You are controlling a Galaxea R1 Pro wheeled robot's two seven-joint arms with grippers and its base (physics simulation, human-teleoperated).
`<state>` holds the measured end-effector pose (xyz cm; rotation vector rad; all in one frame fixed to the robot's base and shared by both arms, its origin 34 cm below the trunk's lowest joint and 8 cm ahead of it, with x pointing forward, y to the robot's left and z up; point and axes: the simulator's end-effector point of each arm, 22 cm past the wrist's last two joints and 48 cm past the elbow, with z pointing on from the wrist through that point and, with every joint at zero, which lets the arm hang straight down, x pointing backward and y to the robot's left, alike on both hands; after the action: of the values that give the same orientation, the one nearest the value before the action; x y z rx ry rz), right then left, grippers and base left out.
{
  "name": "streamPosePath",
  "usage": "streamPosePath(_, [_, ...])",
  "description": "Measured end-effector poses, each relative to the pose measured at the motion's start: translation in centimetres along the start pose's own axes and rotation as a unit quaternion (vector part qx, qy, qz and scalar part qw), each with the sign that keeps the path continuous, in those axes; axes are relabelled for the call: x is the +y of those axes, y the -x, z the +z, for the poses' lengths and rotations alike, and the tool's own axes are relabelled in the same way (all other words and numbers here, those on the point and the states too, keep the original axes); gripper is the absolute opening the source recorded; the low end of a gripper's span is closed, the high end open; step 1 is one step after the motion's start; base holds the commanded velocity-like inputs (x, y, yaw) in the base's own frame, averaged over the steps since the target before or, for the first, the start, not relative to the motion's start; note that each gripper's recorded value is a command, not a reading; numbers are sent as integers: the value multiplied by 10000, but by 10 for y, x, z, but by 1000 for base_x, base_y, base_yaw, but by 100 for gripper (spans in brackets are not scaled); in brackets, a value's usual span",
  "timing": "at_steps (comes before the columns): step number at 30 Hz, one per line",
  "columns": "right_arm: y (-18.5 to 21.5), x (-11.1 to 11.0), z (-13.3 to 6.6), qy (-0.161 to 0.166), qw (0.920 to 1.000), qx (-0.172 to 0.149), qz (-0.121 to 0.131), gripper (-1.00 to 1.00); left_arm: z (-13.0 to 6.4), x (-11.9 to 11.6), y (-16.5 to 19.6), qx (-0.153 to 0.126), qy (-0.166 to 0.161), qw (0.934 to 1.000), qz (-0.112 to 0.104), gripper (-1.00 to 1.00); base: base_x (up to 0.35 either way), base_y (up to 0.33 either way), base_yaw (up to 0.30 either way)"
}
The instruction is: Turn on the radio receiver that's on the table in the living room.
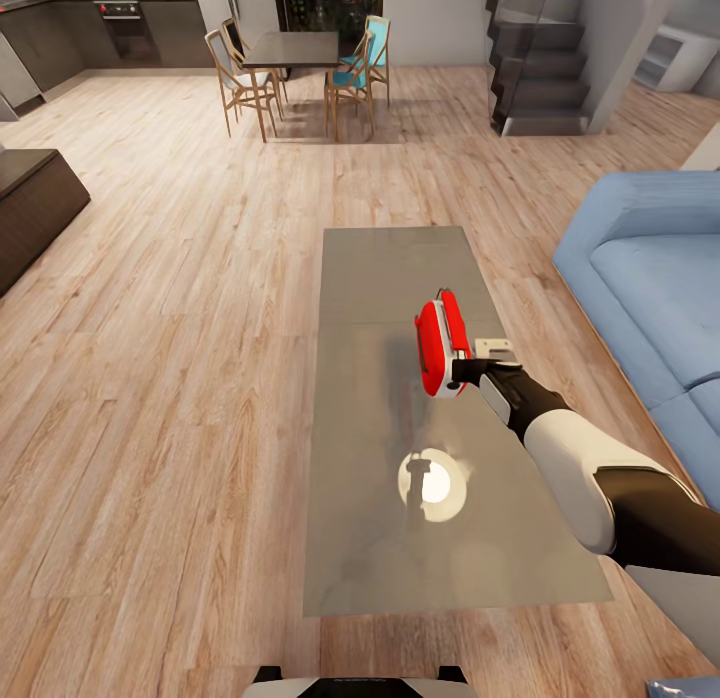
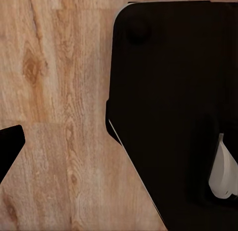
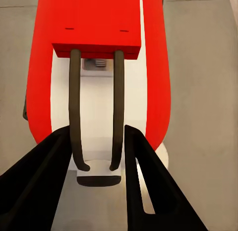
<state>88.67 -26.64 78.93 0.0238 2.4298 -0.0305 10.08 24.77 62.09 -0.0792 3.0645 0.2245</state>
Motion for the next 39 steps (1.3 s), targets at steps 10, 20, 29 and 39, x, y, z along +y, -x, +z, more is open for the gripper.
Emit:
streamPosePath(10, [-4,0,1,-2,10000,40,1,-100,0,0,0,4,2,10000,6,100,0,0,0])
streamPosePath(20, [-6,-2,1,-43,10000,54,7,-100,0,0,0,3,5,10000,4,100,0,0,0])
streamPosePath(29, [-2,-12,2,-404,9988,-253,-131,-100,0,0,0,6,-1,10000,-6,100,0,0,0])
streamPosePath(39, [74,-24,-54,-2867,9332,-1719,-1318,-100,0,-1,0,6,-1,10000,-20,100,0,0,0])
